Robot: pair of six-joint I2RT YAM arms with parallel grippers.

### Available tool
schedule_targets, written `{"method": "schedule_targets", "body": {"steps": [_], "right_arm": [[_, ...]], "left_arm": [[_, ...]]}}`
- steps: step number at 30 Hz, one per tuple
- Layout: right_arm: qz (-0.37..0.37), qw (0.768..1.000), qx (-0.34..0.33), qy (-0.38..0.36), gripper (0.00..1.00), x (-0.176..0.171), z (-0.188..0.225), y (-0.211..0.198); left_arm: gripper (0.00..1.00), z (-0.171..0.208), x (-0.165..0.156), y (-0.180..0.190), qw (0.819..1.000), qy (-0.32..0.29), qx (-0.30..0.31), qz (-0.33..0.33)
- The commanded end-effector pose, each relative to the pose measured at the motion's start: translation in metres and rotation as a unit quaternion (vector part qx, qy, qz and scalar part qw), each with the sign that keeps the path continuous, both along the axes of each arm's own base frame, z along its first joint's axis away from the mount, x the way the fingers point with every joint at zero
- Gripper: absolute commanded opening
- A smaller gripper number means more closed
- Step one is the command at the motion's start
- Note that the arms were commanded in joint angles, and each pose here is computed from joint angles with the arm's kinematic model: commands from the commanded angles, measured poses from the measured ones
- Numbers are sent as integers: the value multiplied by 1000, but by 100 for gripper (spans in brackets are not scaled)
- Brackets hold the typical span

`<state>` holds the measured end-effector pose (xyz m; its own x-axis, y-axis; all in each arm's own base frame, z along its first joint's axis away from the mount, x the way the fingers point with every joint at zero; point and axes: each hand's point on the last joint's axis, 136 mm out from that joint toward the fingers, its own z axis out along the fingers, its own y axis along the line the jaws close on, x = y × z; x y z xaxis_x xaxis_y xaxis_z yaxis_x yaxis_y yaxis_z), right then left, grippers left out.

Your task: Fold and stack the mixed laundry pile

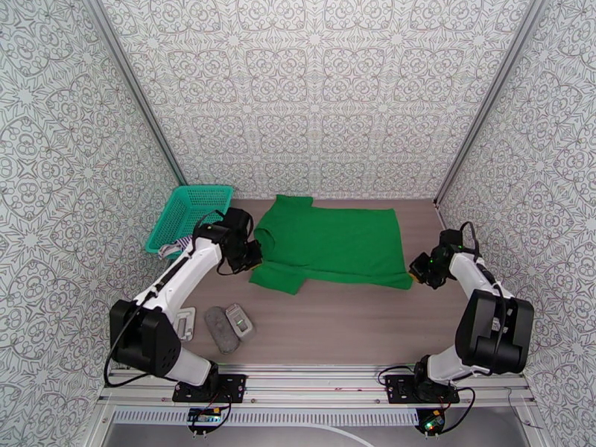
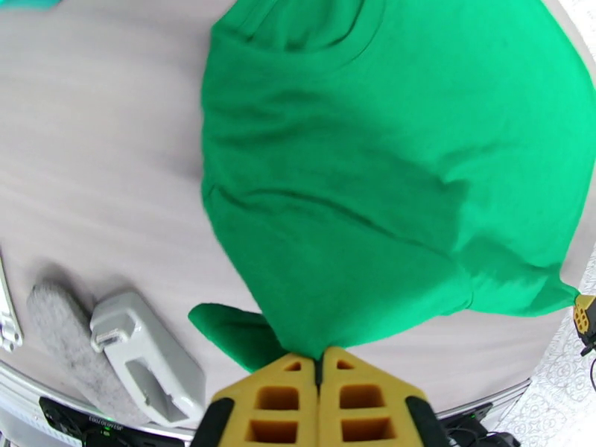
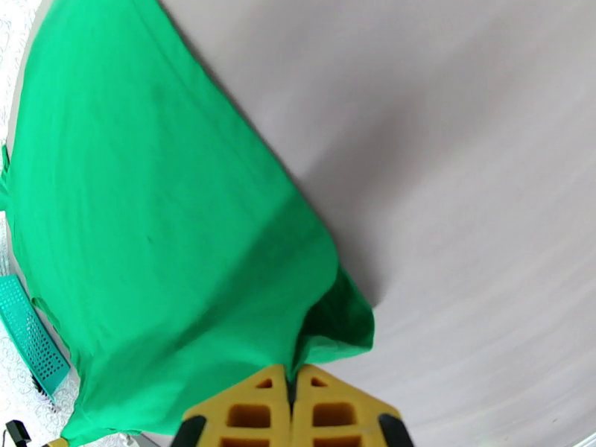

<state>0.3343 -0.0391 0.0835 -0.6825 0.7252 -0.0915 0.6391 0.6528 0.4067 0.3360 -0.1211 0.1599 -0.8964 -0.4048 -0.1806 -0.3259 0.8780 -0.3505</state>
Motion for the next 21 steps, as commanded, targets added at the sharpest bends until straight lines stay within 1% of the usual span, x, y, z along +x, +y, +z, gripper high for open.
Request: {"method": "schedule_targets", "body": {"steps": [1, 5, 11, 17, 21], "right_arm": [[14, 1000, -15, 5, 0, 11, 1, -5], [28, 999, -20, -12, 0, 35, 12, -5], [52, 998, -21, -19, 0, 64, 15, -1], [76, 997, -29, -16, 0, 90, 15, 1], [88, 996, -32, -6, 0, 101, 6, 2]], "left_arm": [[0, 3, 22, -5, 1000, -9, -15, 2], [0, -2, 38, -9, 1000, -8, -16, 9], [0, -15, 60, -13, 1000, -2, -19, 11], [0, -26, 74, -2, 999, -2, -13, 34], [0, -34, 79, 3, 999, -1, -23, 47]]}}
